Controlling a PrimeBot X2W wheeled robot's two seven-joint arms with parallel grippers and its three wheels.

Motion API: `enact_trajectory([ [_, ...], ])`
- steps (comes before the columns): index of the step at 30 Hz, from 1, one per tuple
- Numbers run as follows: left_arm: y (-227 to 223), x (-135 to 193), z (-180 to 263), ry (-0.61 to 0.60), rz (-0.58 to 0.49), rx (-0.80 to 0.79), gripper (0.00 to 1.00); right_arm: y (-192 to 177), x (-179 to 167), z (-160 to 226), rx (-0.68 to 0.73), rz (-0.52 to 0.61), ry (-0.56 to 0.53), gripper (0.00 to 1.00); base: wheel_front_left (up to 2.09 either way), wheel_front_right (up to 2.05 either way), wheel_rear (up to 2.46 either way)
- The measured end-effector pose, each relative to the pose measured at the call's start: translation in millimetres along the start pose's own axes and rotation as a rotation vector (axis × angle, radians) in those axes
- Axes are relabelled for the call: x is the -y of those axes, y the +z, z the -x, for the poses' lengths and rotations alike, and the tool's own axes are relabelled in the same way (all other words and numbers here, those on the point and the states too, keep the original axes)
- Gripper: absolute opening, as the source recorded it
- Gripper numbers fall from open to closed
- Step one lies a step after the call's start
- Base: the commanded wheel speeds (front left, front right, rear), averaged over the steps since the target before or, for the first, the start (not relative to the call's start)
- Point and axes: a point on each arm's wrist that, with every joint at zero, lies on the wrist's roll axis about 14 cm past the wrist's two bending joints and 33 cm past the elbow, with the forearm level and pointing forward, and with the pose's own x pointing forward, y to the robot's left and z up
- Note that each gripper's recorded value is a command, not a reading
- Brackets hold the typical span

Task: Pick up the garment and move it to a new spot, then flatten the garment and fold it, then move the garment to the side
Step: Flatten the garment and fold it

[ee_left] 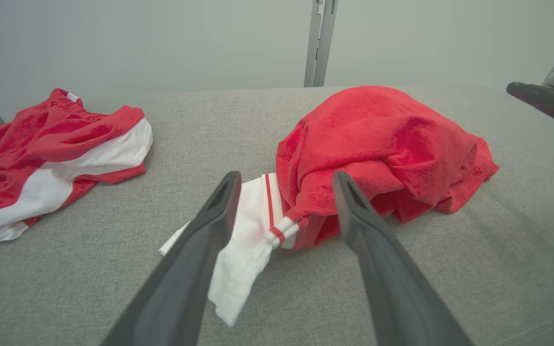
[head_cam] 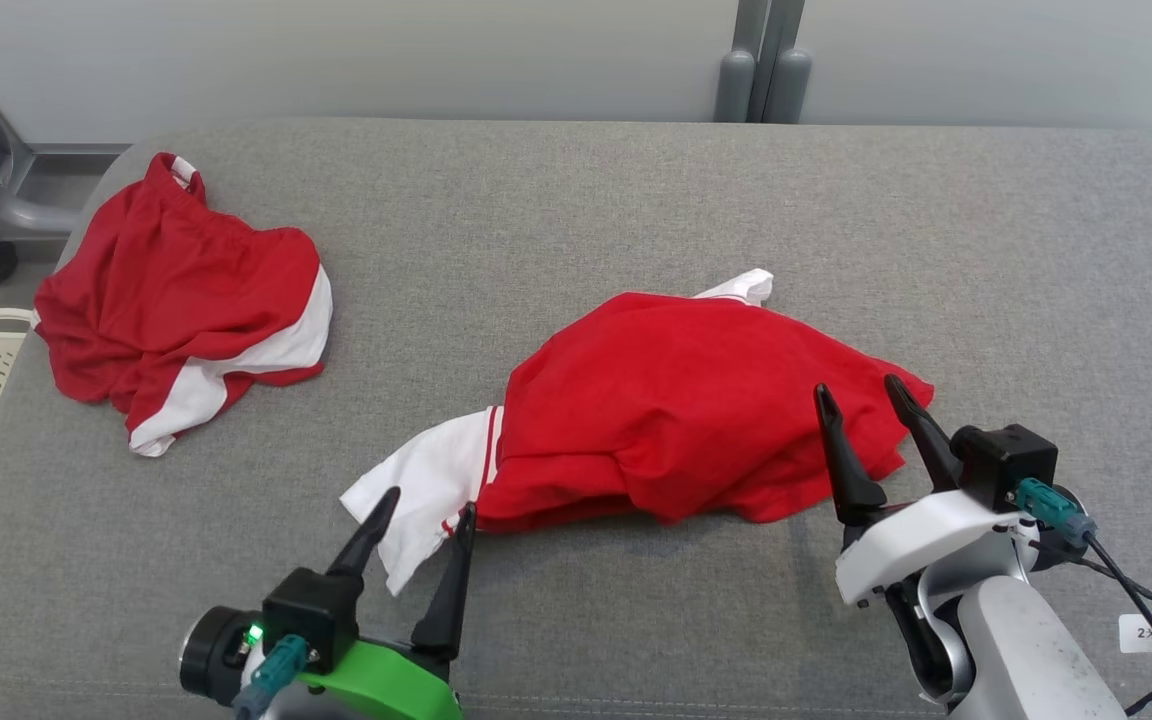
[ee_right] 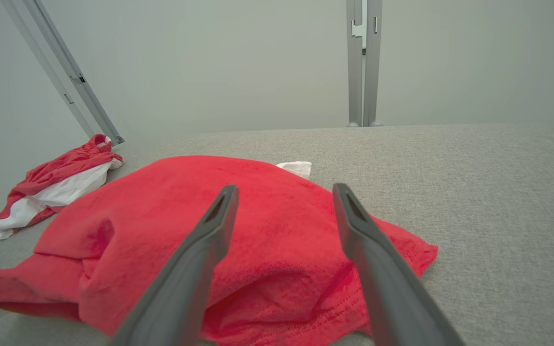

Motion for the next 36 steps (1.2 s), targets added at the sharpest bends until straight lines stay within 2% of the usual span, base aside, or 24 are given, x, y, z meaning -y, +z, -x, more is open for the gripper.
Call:
enact_trajectory([
  [6, 27, -24, -1, 0.087, 0.005, 0.104, 1.0, 0, 4, 1, -0.002, -0.001, -0.011, 1.0, 0.0, 0.0, 0.0],
  [18, 33, -87, -3, 0.308, -0.027, 0.161, 1.0, -15, 36, 12, -0.069, -0.003, -0.11, 1.0, 0.0, 0.0, 0.0],
  [25, 45, -97, -3, 0.354, -0.022, 0.21, 1.0, -39, 49, 19, -0.149, -0.019, -0.152, 1.0, 0.0, 0.0, 0.0],
  [36, 43, -98, 0, 0.368, -0.016, 0.22, 1.0, -62, 52, 6, -0.252, -0.051, -0.161, 1.0, 0.0, 0.0, 0.0],
])
